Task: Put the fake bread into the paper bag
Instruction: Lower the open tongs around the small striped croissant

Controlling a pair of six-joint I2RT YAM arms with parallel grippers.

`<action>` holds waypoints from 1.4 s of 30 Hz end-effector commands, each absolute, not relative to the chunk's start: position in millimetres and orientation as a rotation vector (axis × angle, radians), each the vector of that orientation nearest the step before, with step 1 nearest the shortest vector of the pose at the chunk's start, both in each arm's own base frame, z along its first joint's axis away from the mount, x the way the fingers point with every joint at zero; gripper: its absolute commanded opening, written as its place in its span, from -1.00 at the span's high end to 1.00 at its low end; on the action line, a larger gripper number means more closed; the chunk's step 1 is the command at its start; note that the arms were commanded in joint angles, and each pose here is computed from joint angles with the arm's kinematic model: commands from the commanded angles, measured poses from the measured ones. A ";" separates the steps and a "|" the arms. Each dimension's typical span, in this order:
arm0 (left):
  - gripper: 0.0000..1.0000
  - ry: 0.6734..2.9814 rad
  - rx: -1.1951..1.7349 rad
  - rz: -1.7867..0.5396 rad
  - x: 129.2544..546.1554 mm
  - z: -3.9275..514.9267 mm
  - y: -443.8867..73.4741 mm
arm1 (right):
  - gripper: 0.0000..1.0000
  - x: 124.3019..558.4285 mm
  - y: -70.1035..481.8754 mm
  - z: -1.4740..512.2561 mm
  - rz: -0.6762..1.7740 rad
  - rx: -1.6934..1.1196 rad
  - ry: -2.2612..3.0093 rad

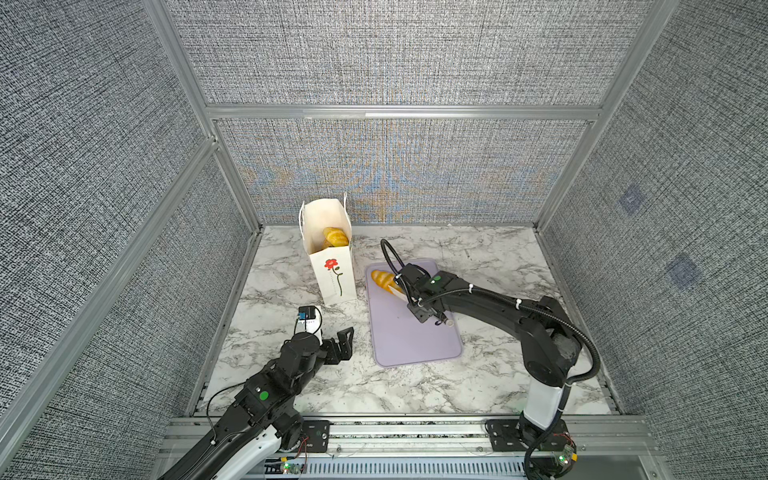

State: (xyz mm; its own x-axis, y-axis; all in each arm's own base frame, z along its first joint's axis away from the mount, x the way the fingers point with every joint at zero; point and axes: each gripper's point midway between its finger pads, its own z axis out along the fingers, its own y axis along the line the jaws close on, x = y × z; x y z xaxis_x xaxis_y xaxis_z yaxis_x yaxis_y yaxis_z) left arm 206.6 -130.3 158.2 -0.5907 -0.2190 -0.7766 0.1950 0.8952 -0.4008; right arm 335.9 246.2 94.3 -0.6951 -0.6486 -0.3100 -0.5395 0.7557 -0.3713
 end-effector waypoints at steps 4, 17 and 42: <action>-0.99 2.129 -0.017 -0.562 206.7 159.5 -129.9 | -0.16 342.2 262.3 89.8 -0.203 -0.887 2.534; -0.99 2.132 -0.008 -0.555 207.0 159.4 -130.2 | -0.17 352.0 257.6 73.9 -0.191 -0.899 2.566; -0.98 2.131 -0.003 -0.548 208.9 160.2 -131.2 | -0.14 368.2 275.5 58.8 -0.117 -0.945 2.593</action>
State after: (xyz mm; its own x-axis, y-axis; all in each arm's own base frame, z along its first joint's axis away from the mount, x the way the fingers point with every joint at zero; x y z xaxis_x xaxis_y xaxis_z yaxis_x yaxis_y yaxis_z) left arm 207.8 -130.5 155.3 -0.6002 -0.2084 -0.7722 0.1879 0.9017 -0.3894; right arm 367.5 271.9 57.5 -0.7097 -0.6306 -0.3141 -0.5946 0.7753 -0.2130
